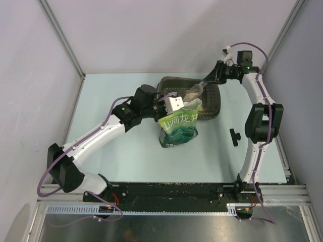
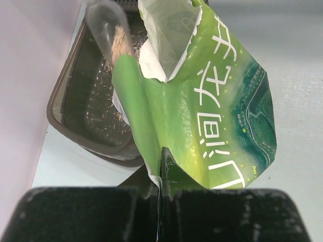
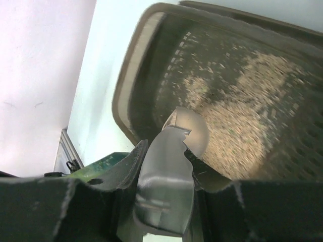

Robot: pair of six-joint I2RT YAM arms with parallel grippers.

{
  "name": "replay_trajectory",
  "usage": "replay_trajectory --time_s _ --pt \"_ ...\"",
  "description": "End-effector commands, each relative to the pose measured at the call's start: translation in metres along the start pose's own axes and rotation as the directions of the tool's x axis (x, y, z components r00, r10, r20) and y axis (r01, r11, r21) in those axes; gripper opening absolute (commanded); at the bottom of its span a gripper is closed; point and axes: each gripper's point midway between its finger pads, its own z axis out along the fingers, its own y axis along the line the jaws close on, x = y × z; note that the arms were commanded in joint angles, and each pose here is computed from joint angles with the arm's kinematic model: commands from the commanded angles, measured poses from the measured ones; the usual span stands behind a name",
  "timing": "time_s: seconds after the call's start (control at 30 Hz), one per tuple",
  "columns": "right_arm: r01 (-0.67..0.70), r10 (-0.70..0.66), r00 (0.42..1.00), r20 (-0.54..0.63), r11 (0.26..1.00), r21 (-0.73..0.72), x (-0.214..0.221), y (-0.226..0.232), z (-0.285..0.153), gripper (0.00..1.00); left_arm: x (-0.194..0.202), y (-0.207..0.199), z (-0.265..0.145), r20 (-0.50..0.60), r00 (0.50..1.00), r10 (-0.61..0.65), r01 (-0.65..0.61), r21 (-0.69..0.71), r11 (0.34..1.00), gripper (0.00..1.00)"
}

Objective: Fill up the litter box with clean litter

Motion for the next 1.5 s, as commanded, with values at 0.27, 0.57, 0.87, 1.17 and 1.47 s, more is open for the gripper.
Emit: replay_trajectory --time_s 0.27,0.57,0.87,1.17,1.47 --pt "0.183 -0.181 0.978 0.103 0.983 -0.014 -0.050 0.041 0.060 0.00 -0.002 0.006 -0.029 0.013 1.000 -0.015 0.016 -0.061 0.998 0.00" --pt "0.581 -0.599 0.795 0.092 0.797 0.167 -0.068 0.067 0.031 0.00 -0.006 0.007 -0.033 0.026 1.000 -0.006 0.007 -0.063 0.998 0.00" --pt "0.651 -0.656 0.704 0.270 0.749 0.122 -0.090 0.184 -0.090 0.00 -0.027 0.021 -0.041 0.069 0.998 -0.012 0.019 -0.105 0.994 0.00" --pt "0.515 -0.505 0.857 0.100 0.838 -0.180 0.014 0.213 -0.118 0.00 -0.041 0.028 -0.046 0.124 0.990 -0.069 0.085 -0.130 0.988 0.00" --pt "0.564 -0.570 0.822 0.015 0.810 -0.160 0.049 0.205 -0.103 0.00 -0.044 0.025 -0.049 0.144 0.986 -0.079 0.097 -0.121 0.988 0.00"
